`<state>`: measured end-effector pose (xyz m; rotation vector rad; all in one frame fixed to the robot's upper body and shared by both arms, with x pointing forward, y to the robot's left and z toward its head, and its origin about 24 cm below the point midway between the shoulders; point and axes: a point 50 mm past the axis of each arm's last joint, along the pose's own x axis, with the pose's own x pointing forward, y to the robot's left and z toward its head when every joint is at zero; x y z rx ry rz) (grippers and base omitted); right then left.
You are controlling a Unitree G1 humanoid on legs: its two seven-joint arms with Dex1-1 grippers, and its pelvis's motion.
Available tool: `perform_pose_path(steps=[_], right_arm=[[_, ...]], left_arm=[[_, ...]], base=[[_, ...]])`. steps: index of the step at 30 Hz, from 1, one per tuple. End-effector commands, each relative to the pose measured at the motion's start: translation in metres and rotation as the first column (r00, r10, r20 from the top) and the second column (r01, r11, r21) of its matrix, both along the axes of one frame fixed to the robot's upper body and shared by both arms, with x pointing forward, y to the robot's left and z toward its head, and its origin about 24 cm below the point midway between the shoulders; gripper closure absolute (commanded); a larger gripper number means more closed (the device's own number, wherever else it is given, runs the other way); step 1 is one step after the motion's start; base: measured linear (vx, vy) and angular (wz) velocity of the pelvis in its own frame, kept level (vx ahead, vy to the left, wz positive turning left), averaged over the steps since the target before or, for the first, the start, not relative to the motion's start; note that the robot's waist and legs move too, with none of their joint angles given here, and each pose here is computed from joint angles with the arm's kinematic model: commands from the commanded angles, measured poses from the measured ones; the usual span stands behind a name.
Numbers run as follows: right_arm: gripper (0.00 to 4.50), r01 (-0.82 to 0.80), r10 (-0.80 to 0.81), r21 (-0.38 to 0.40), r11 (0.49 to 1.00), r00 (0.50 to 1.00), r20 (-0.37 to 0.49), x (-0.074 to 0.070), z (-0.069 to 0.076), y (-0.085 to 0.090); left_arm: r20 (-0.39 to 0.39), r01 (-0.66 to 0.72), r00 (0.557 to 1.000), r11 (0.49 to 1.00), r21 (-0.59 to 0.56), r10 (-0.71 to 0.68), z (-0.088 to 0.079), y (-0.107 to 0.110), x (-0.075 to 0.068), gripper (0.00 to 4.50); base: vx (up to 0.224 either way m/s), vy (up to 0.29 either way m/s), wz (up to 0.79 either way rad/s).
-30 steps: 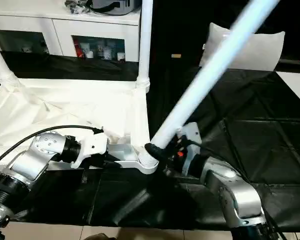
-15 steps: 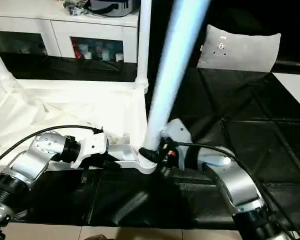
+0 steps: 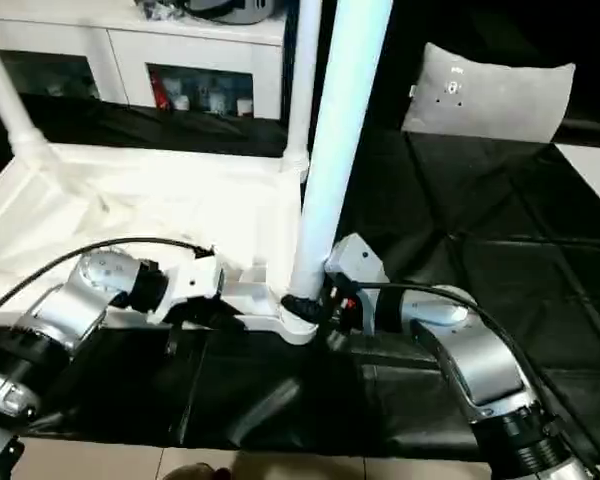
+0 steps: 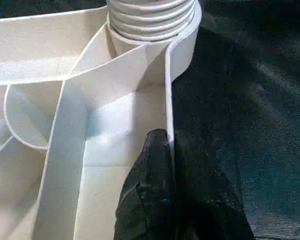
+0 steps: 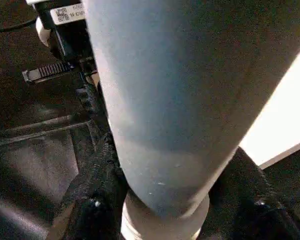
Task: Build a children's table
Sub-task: Insert table leg to table base
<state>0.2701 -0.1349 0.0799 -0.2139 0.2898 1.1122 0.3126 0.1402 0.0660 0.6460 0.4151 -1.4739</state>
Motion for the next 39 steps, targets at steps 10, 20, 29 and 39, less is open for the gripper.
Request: perform_pose_path(steps=[10, 20, 29, 39], right_arm=[[2.61, 0.2, -0.216, -0.095, 0.975, 0.953, -0.211, -0.002, -0.051, 0.005], [2.61, 0.308, -0.317, -0.082, 0.948, 0.932, -0.174, 0.019, -0.044, 0.014], [2.61, 0.334, -0.342, -0.074, 0.94, 0.92, -0.191, 0.025, -0.046, 0.017], [1.61, 0.35, -0.349, -0.029, 0.936, 0.922, -0.169, 0.03, -0.045, 0.016]], left_arm=[[0.048, -0.252, 0.965, 0.964, -0.088, 0.257, 0.021, 0.006, -0.011, 4.5], [0.005, -0.378, 0.923, 0.912, -0.16, 0.384, 0.033, -0.03, -0.036, 4.5], [0.058, -0.426, 0.899, 0.897, -0.116, 0.434, 0.039, -0.035, -0.037, 4.5], [0.117, -0.458, 0.873, 0.879, -0.135, 0.473, 0.043, -0.029, -0.03, 4.5]], base=[[0.0, 0.0, 0.0], [0.006, 0.006, -0.04], [0.0, 0.0, 0.0], [0.0, 0.0, 0.0]])
